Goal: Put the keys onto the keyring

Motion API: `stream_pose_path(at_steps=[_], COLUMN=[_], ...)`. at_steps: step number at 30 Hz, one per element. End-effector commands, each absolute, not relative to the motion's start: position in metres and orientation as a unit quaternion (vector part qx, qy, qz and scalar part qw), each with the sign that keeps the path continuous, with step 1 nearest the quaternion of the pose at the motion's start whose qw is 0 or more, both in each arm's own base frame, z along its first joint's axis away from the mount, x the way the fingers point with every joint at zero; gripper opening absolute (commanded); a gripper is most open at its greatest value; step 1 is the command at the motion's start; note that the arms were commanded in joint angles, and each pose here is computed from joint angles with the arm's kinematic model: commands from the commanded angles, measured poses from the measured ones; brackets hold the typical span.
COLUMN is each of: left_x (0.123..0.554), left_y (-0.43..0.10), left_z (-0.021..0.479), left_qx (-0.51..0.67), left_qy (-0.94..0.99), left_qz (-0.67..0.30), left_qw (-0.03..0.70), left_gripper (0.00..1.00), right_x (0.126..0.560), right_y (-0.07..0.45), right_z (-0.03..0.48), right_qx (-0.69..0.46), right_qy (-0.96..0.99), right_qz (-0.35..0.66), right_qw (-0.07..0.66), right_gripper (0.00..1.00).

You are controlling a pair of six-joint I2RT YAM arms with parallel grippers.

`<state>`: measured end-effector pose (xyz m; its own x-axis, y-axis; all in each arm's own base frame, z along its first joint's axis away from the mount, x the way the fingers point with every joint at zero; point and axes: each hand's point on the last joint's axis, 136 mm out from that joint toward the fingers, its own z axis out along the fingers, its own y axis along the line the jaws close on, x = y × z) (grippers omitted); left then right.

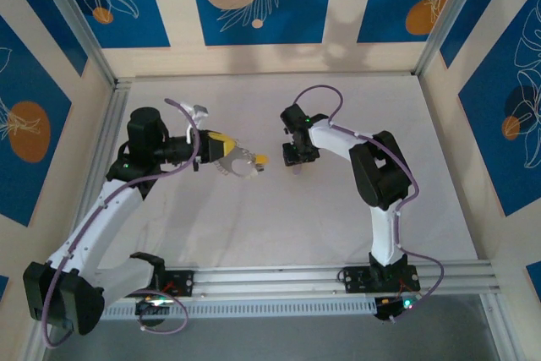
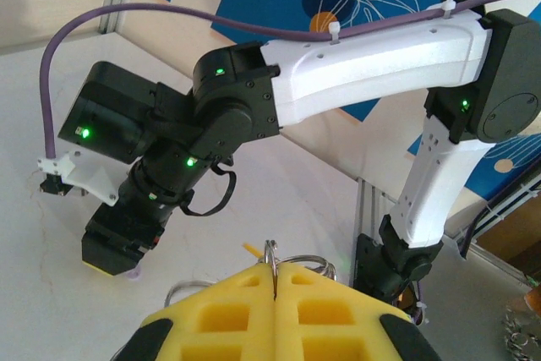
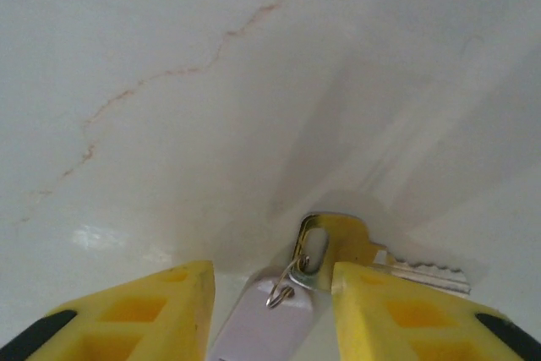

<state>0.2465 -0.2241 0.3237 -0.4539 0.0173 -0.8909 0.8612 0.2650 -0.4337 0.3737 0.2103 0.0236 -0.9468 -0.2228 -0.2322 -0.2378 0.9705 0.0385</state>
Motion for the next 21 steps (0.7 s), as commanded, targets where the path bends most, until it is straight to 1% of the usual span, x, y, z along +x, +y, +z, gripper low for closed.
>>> stream_pose_path(at_steps=[1, 5, 11, 15, 18, 21], left_x=[0.244, 0.243, 0.243, 0.242, 0.242, 0.24], left_y=[-0.223, -0.223, -0.223, -0.223, -0.224, -0.223], left_z=[0.334, 0.336, 0.335, 0.336, 0.336, 0.335], left_qx=[0.334, 0.335, 0.335, 0.335, 0.333, 0.334], left_qy=[0.661, 0.66, 0.66, 0.659, 0.659, 0.661], left_qz=[-0.523, -0.524, -0.525, -0.529, -0.531, -0.529], left_qw=[0.421, 0.422, 0.419, 0.416, 0.416, 0.415], left_gripper=[0.0, 0.0, 0.0, 0.0, 0.0, 0.0], right_x=[0.376, 0.374, 0.373, 0.371, 0.37, 0.366], right_y=[0.211, 0.215, 0.216, 0.215, 0.218, 0.232], right_z=[0.019, 0.018, 0.021, 0.025, 0.033, 0.052], right_qx=[-0.121, -0.124, -0.126, -0.13, -0.138, -0.179], right_qy=[0.986, 0.986, 0.985, 0.984, 0.981, 0.967], right_qz=[0.024, 0.029, 0.027, 0.025, 0.035, 0.054], right_qw=[0.113, 0.111, 0.112, 0.117, 0.132, 0.175], right_gripper=[0.36, 0.21, 0.05, 0.0, 0.0, 0.0])
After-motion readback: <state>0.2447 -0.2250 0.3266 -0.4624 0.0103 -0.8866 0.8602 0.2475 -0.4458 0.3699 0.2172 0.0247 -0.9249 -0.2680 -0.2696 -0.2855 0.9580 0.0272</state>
